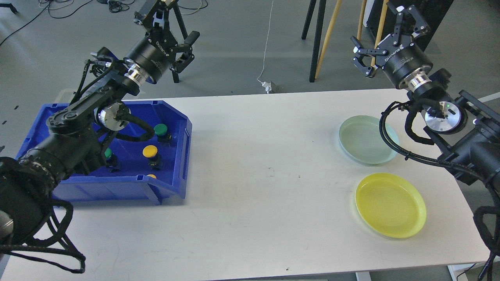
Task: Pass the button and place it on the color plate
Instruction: 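Raise the left gripper up and away from the blue bin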
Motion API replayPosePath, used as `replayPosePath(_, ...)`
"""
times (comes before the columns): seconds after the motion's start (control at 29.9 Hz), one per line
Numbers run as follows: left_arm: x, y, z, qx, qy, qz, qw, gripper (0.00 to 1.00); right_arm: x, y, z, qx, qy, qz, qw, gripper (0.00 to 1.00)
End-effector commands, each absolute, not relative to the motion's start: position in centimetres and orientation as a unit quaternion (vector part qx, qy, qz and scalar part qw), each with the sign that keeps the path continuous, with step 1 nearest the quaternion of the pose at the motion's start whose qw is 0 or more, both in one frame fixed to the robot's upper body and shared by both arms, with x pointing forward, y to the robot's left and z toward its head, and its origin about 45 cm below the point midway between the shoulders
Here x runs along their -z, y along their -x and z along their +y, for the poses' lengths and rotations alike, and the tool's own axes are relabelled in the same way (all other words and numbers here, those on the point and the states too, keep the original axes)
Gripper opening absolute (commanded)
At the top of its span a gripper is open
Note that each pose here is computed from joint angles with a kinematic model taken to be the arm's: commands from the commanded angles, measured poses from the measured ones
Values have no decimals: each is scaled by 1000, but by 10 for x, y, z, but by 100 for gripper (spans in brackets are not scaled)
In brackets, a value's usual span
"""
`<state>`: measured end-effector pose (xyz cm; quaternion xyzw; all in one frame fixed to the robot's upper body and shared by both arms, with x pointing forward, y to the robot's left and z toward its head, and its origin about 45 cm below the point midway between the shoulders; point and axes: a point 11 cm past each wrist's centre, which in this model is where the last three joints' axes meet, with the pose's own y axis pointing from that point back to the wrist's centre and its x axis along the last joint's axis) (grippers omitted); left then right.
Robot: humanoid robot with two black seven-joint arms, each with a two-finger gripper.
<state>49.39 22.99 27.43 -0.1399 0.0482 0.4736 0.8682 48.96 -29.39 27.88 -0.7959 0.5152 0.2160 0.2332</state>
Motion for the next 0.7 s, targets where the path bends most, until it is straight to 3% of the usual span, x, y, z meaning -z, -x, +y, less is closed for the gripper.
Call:
replayPosePath(0.0, -277, -495, 244, -484, 137, 42, 863, 100, -279, -490, -293, -217, 795, 515, 235, 99)
replayPosePath(0.2, -285, -497, 285, -518, 135, 30, 844, 100, -280, -491, -295, -215, 794, 517, 237, 99)
replayPosePath(0.3, -286, -498, 282, -519, 148, 35, 841, 100, -279, -488, -297, -217, 792, 517, 242, 99)
replayPosePath(0.5, -354, -495, 256, -466, 269, 24, 843, 100, -276, -489, -297, -219, 790, 520, 241, 99)
replayPosePath(0.67, -406, -465, 264, -404, 225, -65, 884, 100, -263, -482, -307, -226, 785, 529, 230, 99)
